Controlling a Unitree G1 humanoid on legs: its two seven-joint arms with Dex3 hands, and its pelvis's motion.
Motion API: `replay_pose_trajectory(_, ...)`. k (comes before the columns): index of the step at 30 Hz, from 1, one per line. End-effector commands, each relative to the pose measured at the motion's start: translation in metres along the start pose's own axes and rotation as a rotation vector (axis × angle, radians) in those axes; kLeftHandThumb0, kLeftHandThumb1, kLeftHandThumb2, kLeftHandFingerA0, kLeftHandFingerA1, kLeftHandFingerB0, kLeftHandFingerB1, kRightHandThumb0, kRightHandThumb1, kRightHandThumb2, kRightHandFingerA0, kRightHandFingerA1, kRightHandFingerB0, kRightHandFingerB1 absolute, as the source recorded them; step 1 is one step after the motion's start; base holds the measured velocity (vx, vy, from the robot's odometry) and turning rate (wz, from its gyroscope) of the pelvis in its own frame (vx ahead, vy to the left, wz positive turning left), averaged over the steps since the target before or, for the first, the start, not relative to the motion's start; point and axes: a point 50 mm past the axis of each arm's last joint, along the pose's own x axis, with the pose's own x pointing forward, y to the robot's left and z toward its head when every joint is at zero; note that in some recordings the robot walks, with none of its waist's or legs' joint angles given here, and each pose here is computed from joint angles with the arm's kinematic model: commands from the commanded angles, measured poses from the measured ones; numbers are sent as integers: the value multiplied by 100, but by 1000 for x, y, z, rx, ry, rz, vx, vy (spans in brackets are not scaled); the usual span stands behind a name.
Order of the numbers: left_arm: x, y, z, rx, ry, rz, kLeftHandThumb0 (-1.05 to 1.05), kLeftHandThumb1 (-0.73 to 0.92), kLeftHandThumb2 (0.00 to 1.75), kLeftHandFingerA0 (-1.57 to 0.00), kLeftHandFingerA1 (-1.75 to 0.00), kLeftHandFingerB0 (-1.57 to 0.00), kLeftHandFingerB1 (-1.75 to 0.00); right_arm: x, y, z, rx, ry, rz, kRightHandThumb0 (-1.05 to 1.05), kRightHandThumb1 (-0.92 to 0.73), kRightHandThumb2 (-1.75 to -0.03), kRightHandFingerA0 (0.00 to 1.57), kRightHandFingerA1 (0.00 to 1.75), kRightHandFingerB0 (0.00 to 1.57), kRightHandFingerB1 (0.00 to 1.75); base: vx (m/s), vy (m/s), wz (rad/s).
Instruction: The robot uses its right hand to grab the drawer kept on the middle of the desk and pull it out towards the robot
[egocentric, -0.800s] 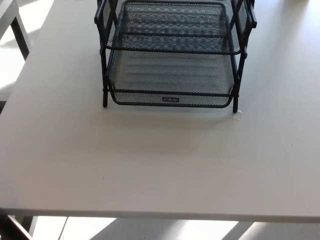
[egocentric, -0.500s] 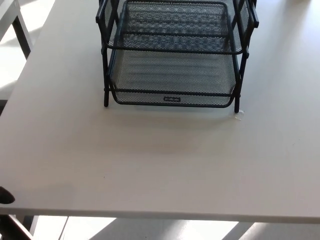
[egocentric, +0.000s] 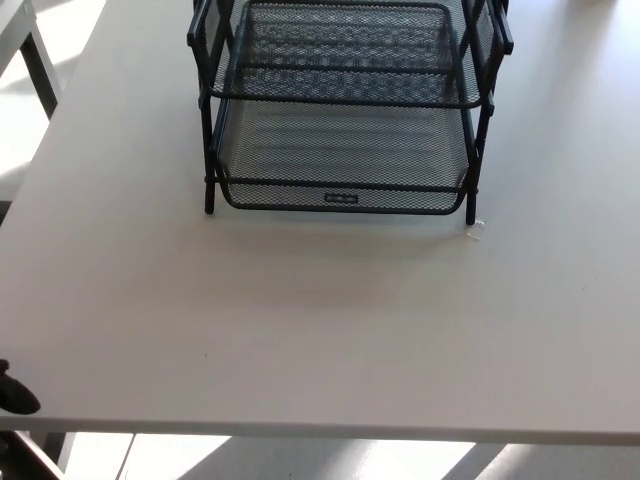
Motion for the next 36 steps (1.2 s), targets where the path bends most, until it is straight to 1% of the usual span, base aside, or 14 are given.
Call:
replay_pose_trajectory(1, -2, 5, 4, 63, -42, -46, -28, 55, 56, -80, -87, -80, -56, -14, -52, 26, -45, -58, -171, -60, -48, -79, 82, 101, 23, 43, 0, 0, 0)
replay_pose_trajectory(5, -3, 6, 5, 63, -48, -48, -29, 55, 57, -79, -86, -79, -56, -29, -75, 57, -66, -202, -301, -72, -55, -85, 54, 85, 20, 42, 0, 0, 0)
replay_pose_trajectory(6, -3, 5, 4, 64, -52, -45, -27, 54, 57, -80, -85, -80, -57, -36, -85, 74, -50, -238, -354, -74, -67, -60, 29, 79, 20, 36, 0, 0, 0)
replay_pose_trajectory(8, -2, 5, 4, 64, -49, -46, -28, 54, 57, -79, -85, -79, -56, -39, -88, 82, -32, -296, -425, -80, -66, -60, 27, 68, 19, 42, 0, 0, 0)
replay_pose_trajectory(9, -3, 5, 4, 69, -59, -40, -27, 54, 56, -80, -87, -80, -57, -46, -95, 98, 0, -319, -430, -87, -54, -93, 9, 62, 7, 53, 0, 0, 0)
replay_pose_trajectory(10, -3, 5, 4, 67, -56, -41, -29, 55, 56, -80, -88, -80, -57, -47, -96, 105, -3, -333, -437, -43, -30, -97, 0, 55, 4, 56, 0, 0, 0)
replay_pose_trajectory(11, -3, 5, 4, 67, -55, -42, -29, 55, 56, -80, -88, -80, -57, -47, -97, 107, -6, -336, -441, -43, -30, -97, 0, 55, 4, 56, 0, 0, 0)
replay_pose_trajectory(12, -3, 5, 4, 69, -54, -44, -29, 55, 56, -80, -89, -80, -58, -49, -97, 114, 14, -380, -463, -87, -68, -62, 8, 74, 6, 47, 0, 0, 0)
replay_pose_trajectory(13, -3, 5, 4, 69, -49, -44, -29, 55, 56, -80, -86, -80, -57, -57, -100, 133, 59, -485, -509, -77, -49, -86, 13, 65, 9, 49, 0, 0, 0)
replay_pose_trajectory(20, -2, 5, 4, 50, -45, -47, -28, 55, 56, -81, -87, -79, -57, -81, -99, 174, 29, -697, -563, -76, -51, -84, 25, 53, 14, 42, 1, 0, 1)
replay_pose_trajectory(27, -2, 6, 5, 63, -52, -46, -29, 55, 56, -80, -87, -80, -58, -107, -88, 213, 92, -938, -539, -77, -52, -89, 16, 53, 10, 42, 0, 0, 0)
replay_pose_trajectory(31, -2, 6, 5, 64, -53, -46, -28, 54, 56, -79, -86, -80, -57, -128, -84, 239, 51, -1031, -558, -76, -50, -88, 14, 54, 9, 43, 0, 0, 0)
replay_pose_trajectory(32, -4, 3, 5, 58, -48, -47, -28, 54, 56, -79, -86, -80, -57, -132, -82, 247, 53, -1048, -555, -74, -63, -59, 18, 47, 17, 32, 0, 0, 0)
replay_pose_trajectory(36, -4, 3, 4, 55, -40, -50, -29, 55, 56, -80, -86, -80, -56, -139, -71, 273, 67, -1157, -550, -78, -68, -61, 19, 41, 15, 31, 0, 0, 0)
